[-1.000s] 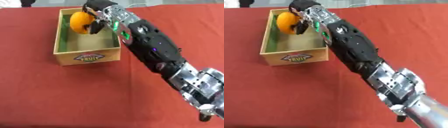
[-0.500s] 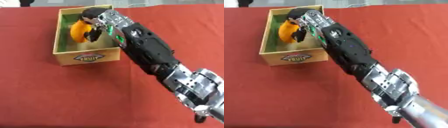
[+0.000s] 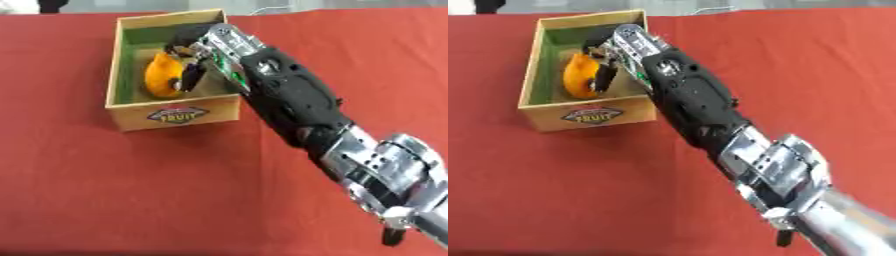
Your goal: Pick up objects on the table and place them in the box.
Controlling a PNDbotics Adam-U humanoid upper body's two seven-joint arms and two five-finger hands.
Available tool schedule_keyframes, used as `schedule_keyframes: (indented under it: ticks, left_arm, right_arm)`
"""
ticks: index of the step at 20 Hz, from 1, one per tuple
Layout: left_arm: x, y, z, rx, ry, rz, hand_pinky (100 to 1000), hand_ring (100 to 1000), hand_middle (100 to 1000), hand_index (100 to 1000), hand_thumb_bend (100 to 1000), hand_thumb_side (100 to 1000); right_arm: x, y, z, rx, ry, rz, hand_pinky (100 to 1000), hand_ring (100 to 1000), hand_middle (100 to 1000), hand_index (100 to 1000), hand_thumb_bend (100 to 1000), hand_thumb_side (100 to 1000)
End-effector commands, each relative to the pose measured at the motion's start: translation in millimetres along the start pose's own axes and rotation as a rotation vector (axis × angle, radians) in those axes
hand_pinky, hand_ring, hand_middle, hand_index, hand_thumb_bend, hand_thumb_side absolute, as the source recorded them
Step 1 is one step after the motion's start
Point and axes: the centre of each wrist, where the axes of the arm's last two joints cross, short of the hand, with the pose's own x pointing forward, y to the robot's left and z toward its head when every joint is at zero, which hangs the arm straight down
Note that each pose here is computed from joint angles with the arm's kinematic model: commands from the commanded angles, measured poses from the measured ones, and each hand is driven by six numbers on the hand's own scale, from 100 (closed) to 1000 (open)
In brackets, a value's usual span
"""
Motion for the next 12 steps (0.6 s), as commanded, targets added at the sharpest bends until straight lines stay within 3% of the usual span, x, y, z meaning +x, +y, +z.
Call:
schedule_keyframes:
  ticks: [1,7,12]
  left_arm:
    - [6,0.5,-6,-0.005,-0.031,0.006,556,564,626,760,100,855]
    - [6,1.5,-5,-0.006,-0.029,0.001,556,563,627,759,102,857]
    - [6,2.6,-5,-0.004,-0.030,-0.005,556,564,627,760,102,857]
  right_arm:
    - [-10,-22.6,11,-0.082,0.034,0.022,848,932,899,1000,368,569]
    - [-16,-58.7,43,-0.247,0.021,-0.026,848,915,876,1000,295,571]
    - [-29,-88.0,88,-0.370,-0.008,-0.049,844,906,863,1000,223,575]
